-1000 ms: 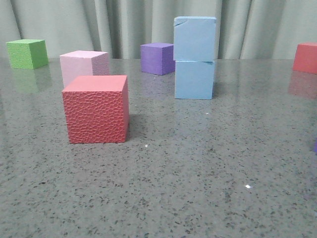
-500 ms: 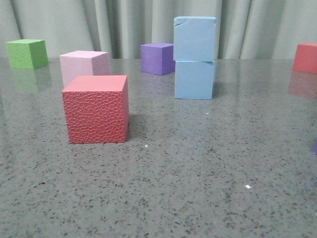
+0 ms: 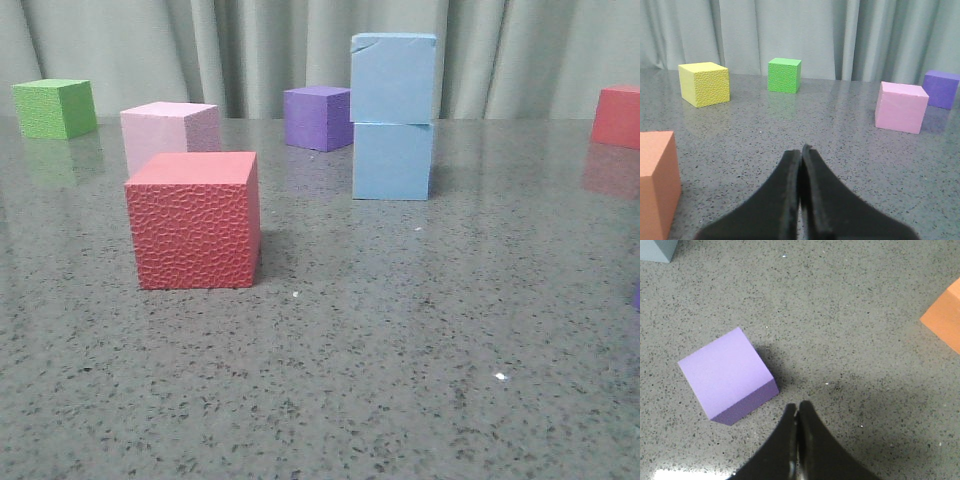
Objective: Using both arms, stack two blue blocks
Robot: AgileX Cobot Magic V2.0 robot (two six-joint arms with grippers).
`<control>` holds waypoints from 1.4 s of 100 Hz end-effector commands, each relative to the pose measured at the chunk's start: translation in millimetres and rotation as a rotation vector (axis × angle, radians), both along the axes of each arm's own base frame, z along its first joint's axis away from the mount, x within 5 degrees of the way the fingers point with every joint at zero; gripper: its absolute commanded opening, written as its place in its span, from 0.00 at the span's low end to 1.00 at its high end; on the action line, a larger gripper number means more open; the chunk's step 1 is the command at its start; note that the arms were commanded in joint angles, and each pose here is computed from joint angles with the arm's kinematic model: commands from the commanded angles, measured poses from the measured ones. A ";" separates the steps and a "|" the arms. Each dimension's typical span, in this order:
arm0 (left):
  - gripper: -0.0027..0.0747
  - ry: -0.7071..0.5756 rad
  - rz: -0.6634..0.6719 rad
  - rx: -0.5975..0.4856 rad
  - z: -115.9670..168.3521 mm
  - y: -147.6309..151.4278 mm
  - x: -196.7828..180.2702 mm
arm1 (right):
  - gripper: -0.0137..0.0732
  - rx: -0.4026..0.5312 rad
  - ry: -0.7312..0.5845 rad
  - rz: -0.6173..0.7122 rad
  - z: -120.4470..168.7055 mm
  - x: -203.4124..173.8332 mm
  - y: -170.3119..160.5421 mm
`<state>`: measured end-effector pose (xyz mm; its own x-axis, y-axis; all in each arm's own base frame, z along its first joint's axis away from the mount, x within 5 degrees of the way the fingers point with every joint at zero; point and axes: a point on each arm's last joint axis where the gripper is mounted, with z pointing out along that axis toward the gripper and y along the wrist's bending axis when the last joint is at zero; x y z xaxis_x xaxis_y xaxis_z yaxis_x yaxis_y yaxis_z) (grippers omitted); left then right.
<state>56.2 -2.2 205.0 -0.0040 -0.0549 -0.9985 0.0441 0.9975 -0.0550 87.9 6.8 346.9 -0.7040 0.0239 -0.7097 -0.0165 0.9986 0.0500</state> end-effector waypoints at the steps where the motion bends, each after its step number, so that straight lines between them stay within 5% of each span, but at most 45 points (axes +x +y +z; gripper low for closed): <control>1: 0.01 -0.072 -0.016 -0.004 -4.9 -1.1 -1.0 | 0.08 -0.003 -0.072 -0.005 9.9 2.7 -0.9; 95: 0.01 -0.072 -0.016 -0.004 -4.9 -1.1 -1.0 | 0.08 -0.006 -0.080 -0.006 7.9 1.9 -1.3; 140: 0.01 -0.072 -0.016 -0.004 -4.9 -1.1 -1.0 | 0.08 0.056 -0.625 0.016 -43.4 -20.8 -1.2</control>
